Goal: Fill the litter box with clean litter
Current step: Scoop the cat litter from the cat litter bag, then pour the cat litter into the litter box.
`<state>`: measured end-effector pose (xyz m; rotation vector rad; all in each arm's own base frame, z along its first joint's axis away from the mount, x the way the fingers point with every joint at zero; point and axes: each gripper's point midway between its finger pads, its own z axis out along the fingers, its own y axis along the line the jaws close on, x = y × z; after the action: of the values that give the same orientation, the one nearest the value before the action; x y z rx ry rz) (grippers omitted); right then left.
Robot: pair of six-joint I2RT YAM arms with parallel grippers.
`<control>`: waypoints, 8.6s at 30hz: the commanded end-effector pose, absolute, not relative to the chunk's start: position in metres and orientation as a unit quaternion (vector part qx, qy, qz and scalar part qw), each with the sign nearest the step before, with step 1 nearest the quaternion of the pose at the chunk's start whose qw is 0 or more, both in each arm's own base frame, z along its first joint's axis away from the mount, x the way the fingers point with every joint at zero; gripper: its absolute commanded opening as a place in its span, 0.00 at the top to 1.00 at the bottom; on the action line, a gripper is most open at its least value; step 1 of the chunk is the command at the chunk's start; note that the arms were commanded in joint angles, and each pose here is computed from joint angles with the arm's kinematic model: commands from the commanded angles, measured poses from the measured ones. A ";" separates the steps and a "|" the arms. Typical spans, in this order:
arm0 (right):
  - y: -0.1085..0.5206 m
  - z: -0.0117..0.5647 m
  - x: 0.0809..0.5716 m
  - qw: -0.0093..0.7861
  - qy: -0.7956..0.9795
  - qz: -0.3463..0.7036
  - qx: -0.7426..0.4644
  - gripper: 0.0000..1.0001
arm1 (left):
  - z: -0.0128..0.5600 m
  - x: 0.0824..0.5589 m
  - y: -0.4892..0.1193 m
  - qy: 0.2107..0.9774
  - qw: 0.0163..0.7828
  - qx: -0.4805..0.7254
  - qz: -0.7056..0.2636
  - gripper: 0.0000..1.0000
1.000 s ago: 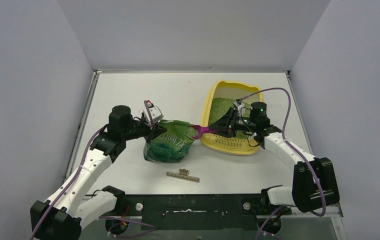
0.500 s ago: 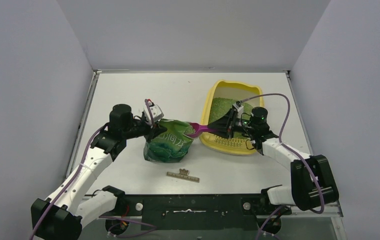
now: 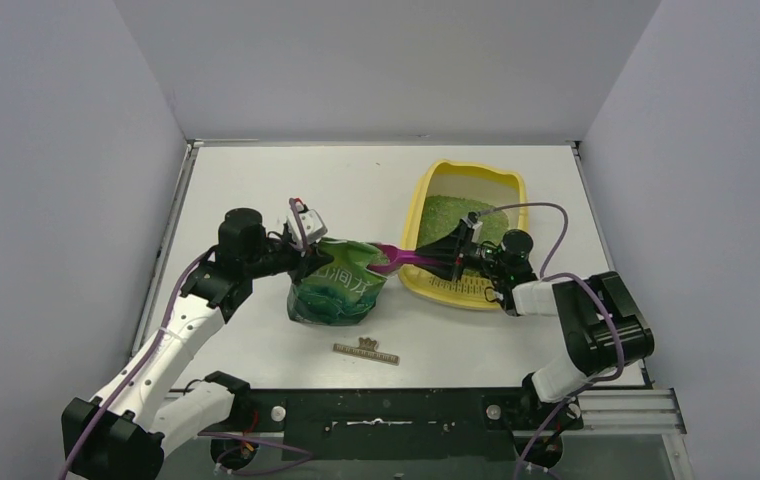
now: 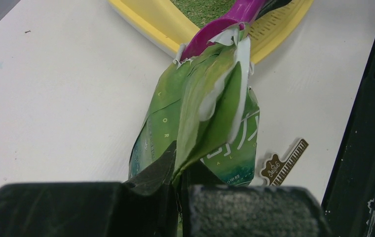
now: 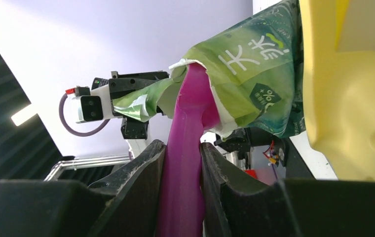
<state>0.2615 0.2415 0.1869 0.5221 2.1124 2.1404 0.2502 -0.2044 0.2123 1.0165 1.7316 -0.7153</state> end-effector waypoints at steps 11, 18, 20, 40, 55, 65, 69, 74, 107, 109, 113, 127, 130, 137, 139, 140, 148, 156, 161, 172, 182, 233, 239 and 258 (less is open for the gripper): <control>0.251 0.215 0.254 0.134 0.747 0.649 0.059 1.00 | 0.240 0.251 -0.208 0.680 0.515 0.430 -0.295 1.00; 0.252 0.220 0.250 0.129 0.743 0.655 0.053 1.00 | 0.240 0.252 -0.208 0.681 0.513 0.429 -0.298 1.00; 0.263 0.226 0.244 0.118 0.745 0.656 0.026 1.00 | 0.240 0.252 -0.209 0.679 0.514 0.429 -0.301 1.00; 0.222 0.237 0.237 0.135 0.753 0.644 0.019 1.00 | 0.237 0.255 -0.209 0.684 0.513 0.426 -0.296 1.00; 0.207 0.238 0.234 0.137 0.755 0.641 0.027 1.00 | 0.237 0.257 -0.207 0.685 0.517 0.423 -0.291 1.00; 0.199 0.241 0.232 0.144 0.753 0.641 0.035 1.00 | 0.237 0.257 -0.206 0.686 0.518 0.422 -0.289 1.00; 0.195 0.242 0.229 0.149 0.751 0.642 0.041 1.00 | 0.237 0.257 -0.206 0.686 0.518 0.421 -0.288 1.00; 0.189 0.242 0.227 0.151 0.750 0.642 0.050 1.00 | 0.236 0.259 -0.207 0.687 0.518 0.421 -0.288 1.00; 0.126 0.276 0.264 0.261 0.723 0.630 0.107 1.00 | 0.235 0.263 -0.208 0.688 0.520 0.416 -0.291 1.00; 0.117 0.283 0.273 0.280 0.716 0.628 0.117 1.00 | 0.236 0.262 -0.208 0.687 0.520 0.416 -0.292 1.00; 0.099 0.288 0.294 0.306 0.701 0.628 0.144 1.00 | 0.237 0.262 -0.207 0.687 0.522 0.416 -0.288 1.00; 0.046 0.271 0.337 0.357 0.669 0.610 0.229 1.00 | 0.238 0.266 -0.201 0.695 0.529 0.407 -0.268 0.95; 0.040 0.262 0.341 0.357 0.668 0.605 0.247 1.00 | 0.240 0.266 -0.199 0.697 0.532 0.403 -0.263 0.85; 0.032 0.238 0.346 0.356 0.671 0.584 0.286 1.00 | 0.246 0.270 -0.188 0.702 0.549 0.388 -0.234 0.60; 0.031 0.233 0.346 0.356 0.678 0.573 0.292 1.00 | 0.249 0.270 -0.186 0.701 0.556 0.384 -0.227 0.54; 0.030 0.229 0.346 0.356 0.683 0.564 0.297 1.00 | 0.250 0.271 -0.184 0.702 0.559 0.380 -0.223 0.51; 0.021 0.216 0.343 0.363 0.718 0.489 0.337 1.00 | 0.263 0.277 -0.163 0.712 0.591 0.334 -0.180 0.37; 0.013 0.213 0.360 0.383 0.688 0.465 0.404 1.00 | 0.278 0.280 -0.141 0.694 0.645 0.290 -0.136 0.33; 0.025 0.210 0.374 0.393 0.702 0.421 0.420 1.00 | 0.278 0.279 -0.141 0.692 0.648 0.288 -0.137 0.32; 0.027 0.221 0.388 0.436 0.676 0.371 0.464 1.00 | 0.274 0.278 -0.145 0.694 0.640 0.294 -0.147 0.31; 0.020 0.226 0.365 0.452 0.667 0.354 0.475 1.00 | 0.272 0.279 -0.148 0.695 0.636 0.298 -0.153 0.32; 0.072 0.201 0.287 0.358 0.752 0.399 0.384 1.00 | 0.269 0.278 -0.151 0.697 0.630 0.304 -0.160 0.33; 0.091 0.191 0.264 0.321 0.776 0.424 0.340 1.00 | 0.268 0.279 -0.152 0.697 0.628 0.306 -0.162 0.33; 0.061 0.192 0.240 0.310 0.837 0.355 0.279 1.00 | 0.267 0.281 -0.150 0.700 0.628 0.301 -0.156 0.33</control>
<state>0.2435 0.0641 0.1706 0.8768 2.1938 0.9885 0.2753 -0.1494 0.2456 0.7120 1.6764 -0.3680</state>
